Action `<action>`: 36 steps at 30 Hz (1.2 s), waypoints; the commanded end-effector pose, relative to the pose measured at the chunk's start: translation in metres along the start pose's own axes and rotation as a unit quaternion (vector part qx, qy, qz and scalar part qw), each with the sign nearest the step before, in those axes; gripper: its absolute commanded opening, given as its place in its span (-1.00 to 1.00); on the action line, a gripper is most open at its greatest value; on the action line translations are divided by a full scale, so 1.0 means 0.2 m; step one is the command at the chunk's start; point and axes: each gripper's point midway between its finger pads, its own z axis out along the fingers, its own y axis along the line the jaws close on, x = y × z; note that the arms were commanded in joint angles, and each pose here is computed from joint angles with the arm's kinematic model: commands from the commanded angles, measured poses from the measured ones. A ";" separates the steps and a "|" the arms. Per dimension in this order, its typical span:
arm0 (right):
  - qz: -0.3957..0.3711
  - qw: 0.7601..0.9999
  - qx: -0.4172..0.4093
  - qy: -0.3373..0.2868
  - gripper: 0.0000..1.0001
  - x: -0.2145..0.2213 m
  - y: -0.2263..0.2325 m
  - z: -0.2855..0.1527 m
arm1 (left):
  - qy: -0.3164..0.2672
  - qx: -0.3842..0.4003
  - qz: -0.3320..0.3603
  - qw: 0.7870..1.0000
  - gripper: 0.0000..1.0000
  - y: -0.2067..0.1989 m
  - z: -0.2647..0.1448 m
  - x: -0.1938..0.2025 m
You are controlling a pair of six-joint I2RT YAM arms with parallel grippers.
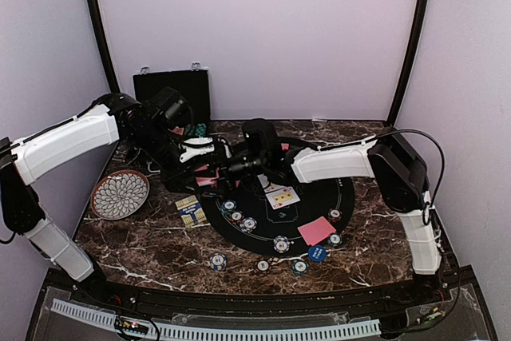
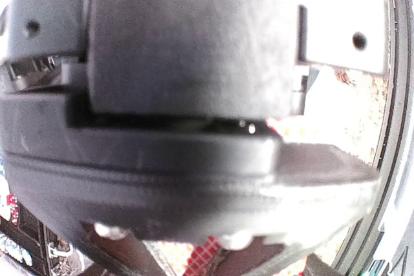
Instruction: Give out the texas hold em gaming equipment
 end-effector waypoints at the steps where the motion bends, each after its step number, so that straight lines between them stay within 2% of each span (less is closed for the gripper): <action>1: -0.020 1.000 0.017 -0.015 0.18 -0.05 0.03 -0.10 | -0.015 -0.005 0.004 1.000 -1.00 -0.01 -0.06 -0.01; 15: -0.049 0.999 0.011 -0.010 0.13 -0.03 0.19 -0.20 | -0.013 -0.006 0.003 1.000 -1.00 -0.01 -0.05 -0.01; 23: -0.049 0.999 0.019 -0.014 -0.10 -0.02 0.20 -0.28 | -0.010 -0.007 0.004 1.000 -1.00 -0.01 -0.05 0.00; 29: -0.045 0.999 0.022 -0.001 0.14 -0.01 0.18 -0.21 | -0.012 -0.004 0.002 1.000 -1.00 -0.01 -0.05 -0.01; 36: -0.034 0.999 0.007 0.024 0.18 0.05 0.14 -0.07 | -0.011 -0.004 0.002 1.000 -1.00 -0.01 -0.05 -0.01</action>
